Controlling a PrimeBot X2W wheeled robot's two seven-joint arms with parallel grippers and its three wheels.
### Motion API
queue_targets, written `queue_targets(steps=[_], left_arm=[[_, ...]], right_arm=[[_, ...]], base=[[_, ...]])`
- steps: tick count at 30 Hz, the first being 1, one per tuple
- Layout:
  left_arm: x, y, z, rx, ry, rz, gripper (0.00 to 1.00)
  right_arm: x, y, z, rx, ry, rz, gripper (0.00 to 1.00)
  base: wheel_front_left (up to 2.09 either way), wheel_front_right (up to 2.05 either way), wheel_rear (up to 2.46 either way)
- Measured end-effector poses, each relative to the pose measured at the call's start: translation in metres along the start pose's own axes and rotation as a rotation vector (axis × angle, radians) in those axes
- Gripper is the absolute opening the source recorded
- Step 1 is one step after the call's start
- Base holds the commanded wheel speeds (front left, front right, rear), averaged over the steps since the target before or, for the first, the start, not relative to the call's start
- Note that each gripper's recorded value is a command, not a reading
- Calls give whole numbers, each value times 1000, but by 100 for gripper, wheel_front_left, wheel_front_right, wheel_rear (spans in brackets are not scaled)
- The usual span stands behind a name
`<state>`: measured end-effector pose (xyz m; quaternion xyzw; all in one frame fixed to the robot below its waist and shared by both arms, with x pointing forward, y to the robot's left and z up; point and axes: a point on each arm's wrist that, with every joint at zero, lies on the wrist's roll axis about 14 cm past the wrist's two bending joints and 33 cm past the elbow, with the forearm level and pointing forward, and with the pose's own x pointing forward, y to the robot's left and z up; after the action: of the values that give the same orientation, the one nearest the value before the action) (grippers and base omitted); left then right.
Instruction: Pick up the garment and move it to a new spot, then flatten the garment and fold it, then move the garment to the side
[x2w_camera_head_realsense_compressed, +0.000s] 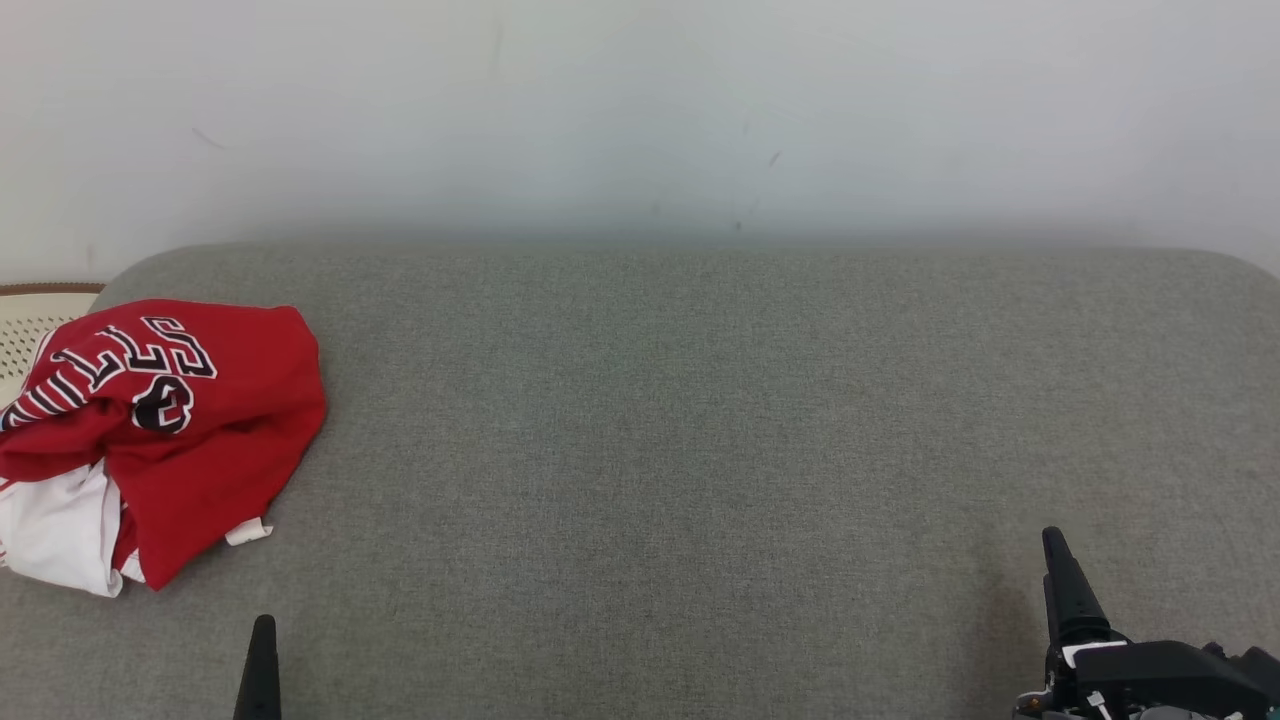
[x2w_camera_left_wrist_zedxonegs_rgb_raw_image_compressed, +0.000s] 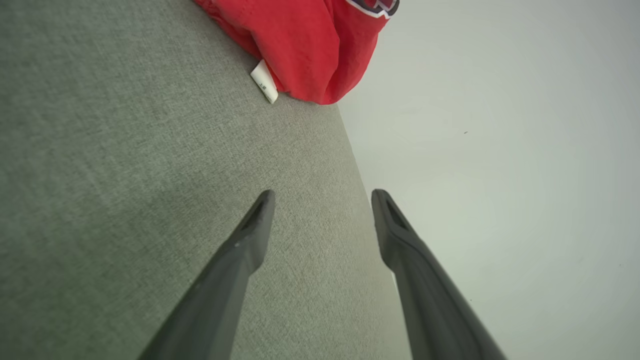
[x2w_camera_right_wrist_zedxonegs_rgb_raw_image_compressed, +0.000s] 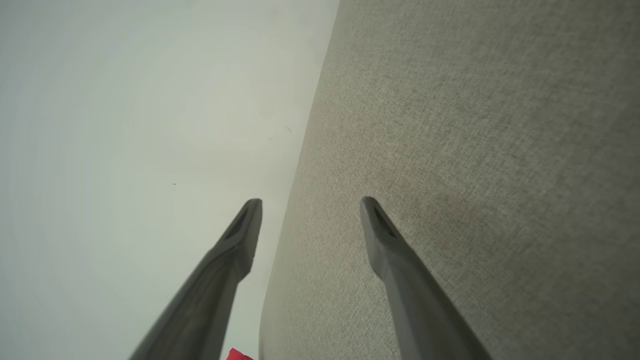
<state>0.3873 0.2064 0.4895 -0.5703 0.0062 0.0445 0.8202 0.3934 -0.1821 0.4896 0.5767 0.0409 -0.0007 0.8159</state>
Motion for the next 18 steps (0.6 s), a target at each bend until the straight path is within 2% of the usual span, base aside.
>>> queue_targets(steps=[18], left_arm=[[5,-10,0,376,-18,-14,100]], right_arm=[[3,11,-18,-330,55,52,100]], base=[[0,0,0]])
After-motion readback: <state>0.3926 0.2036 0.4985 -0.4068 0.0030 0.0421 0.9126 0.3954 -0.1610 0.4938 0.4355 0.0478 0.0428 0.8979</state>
